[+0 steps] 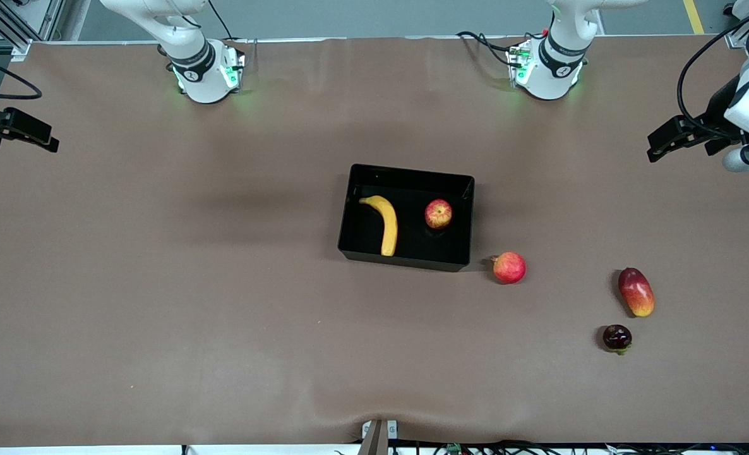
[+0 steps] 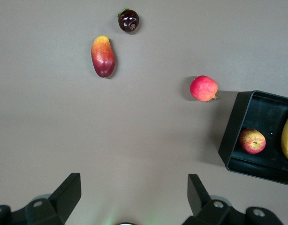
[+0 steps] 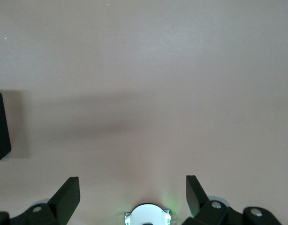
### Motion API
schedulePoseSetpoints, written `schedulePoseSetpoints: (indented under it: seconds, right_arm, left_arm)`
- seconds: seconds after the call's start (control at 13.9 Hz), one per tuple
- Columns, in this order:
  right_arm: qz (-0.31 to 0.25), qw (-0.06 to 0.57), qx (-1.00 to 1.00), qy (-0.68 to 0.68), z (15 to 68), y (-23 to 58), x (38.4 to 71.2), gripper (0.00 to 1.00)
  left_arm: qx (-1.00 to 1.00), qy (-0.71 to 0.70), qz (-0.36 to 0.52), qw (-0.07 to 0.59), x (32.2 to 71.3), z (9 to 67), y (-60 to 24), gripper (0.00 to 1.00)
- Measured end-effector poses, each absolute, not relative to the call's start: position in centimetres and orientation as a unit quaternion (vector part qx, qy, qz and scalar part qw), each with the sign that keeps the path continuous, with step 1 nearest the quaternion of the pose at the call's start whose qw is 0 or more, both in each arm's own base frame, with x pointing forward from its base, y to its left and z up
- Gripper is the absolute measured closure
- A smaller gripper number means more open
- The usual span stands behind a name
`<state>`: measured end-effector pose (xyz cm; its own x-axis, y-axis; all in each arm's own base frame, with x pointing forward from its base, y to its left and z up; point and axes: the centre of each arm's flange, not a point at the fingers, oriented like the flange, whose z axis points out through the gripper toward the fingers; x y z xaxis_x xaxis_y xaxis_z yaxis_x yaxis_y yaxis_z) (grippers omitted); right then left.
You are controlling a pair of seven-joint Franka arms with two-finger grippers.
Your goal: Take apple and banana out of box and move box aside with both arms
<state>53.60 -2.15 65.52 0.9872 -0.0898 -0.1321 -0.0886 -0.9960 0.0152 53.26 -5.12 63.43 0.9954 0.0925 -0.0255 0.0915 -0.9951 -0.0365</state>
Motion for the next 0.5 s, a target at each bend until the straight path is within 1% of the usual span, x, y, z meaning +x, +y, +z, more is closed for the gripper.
schedulePoseSetpoints:
  seconds: [0.5]
  right_arm:
    - [-0.066,0.005,0.997,-0.046,65.52,-2.32,53.60,0.00]
  left_arm:
    - [-0.999,-0.043,0.015,0.018,53.33,63.29,-5.49,0.00]
